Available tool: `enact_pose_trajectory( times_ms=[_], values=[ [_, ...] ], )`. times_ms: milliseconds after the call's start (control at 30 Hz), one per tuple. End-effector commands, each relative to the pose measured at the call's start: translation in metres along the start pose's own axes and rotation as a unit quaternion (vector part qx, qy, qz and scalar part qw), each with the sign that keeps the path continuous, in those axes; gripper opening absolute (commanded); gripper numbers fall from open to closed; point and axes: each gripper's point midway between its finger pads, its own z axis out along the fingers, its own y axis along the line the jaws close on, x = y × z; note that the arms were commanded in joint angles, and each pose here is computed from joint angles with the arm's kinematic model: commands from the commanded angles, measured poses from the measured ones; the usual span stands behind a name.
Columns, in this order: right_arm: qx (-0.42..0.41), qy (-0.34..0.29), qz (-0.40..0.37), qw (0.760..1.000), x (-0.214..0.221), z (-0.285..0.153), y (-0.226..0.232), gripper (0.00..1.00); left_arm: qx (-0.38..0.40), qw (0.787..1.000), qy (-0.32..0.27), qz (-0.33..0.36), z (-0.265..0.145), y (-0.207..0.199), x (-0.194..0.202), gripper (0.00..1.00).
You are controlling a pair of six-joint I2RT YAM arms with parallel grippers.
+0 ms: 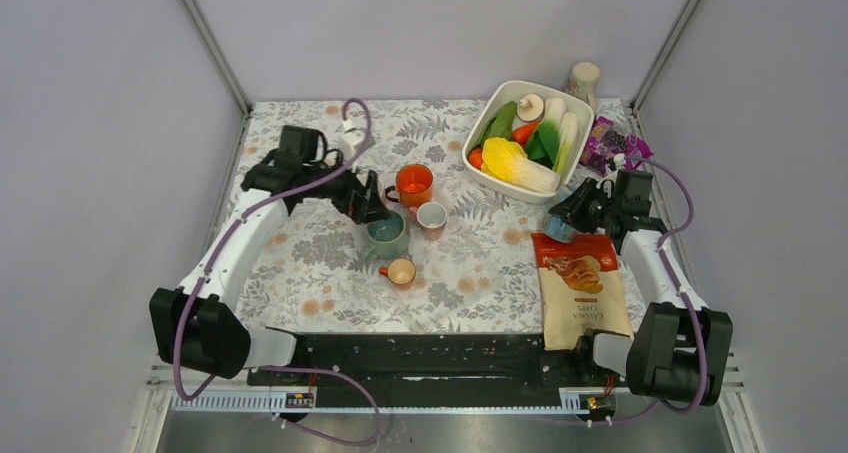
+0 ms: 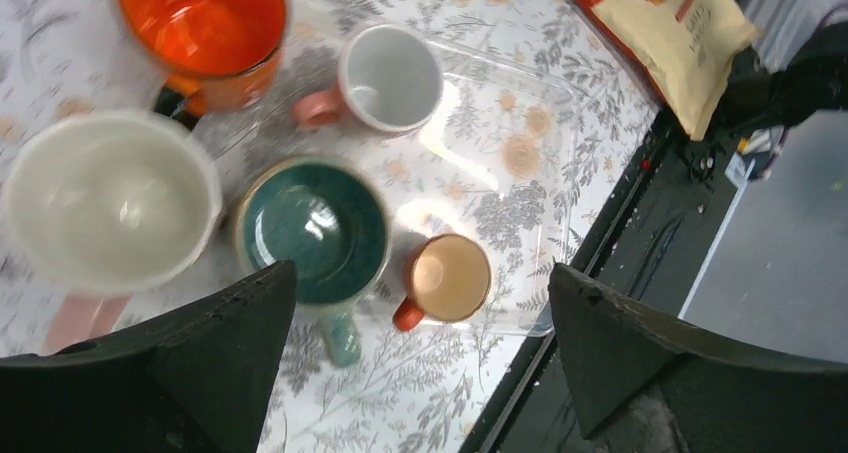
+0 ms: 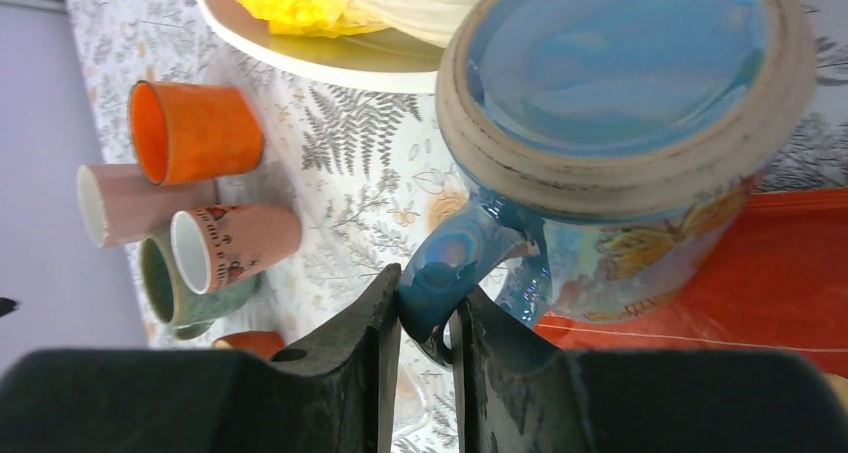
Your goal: Turn the mug right side up
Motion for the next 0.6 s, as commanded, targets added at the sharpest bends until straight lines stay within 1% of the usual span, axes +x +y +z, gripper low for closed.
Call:
enact_pose_trajectory(
  times_ms=[0, 33, 100, 167, 233, 300, 333, 400, 567],
  values=[
    [-0.1, 0.018, 0.018, 0.995, -0.003, 0.0, 0.04, 0.0, -0.02, 0.986, 0.006, 0.168, 0.036, -0.017, -0.014, 0.99],
    [-0.104, 0.028, 0.024, 0.994, 0.0, 0.0, 0.042, 0.0, -0.018, 0.978, 0.006, 0.206, 0.045, -0.025, -0.016, 0.99],
    [-0.122, 0.041, 0.03, 0.991, 0.005, -0.003, 0.05, 0.0, -0.044, 0.957, 0.004, 0.286, 0.06, -0.033, -0.021, 0.99],
    [-0.143, 0.048, 0.032, 0.988, 0.009, -0.007, 0.062, 0.0, -0.054, 0.93, 0.0, 0.363, 0.078, -0.047, -0.023, 0.99],
    [-0.162, 0.055, 0.034, 0.985, 0.013, -0.013, 0.078, 0.0, -0.072, 0.899, -0.01, 0.432, 0.095, -0.054, -0.026, 0.99],
    [-0.179, 0.056, 0.034, 0.982, 0.016, -0.019, 0.094, 0.0, -0.078, 0.876, -0.02, 0.476, 0.111, -0.062, -0.027, 0.99],
    [-0.187, 0.054, 0.038, 0.98, 0.016, -0.022, 0.101, 0.0, -0.075, 0.87, -0.025, 0.488, 0.118, -0.067, -0.027, 0.99],
    [-0.198, 0.046, 0.057, 0.977, 0.017, -0.025, 0.109, 0.0, -0.063, 0.866, -0.032, 0.496, 0.129, -0.077, -0.028, 0.99],
    [-0.242, 0.023, 0.109, 0.964, 0.018, -0.033, 0.131, 0.0, -0.011, 0.88, -0.057, 0.472, 0.152, -0.104, -0.028, 0.99]
  ],
)
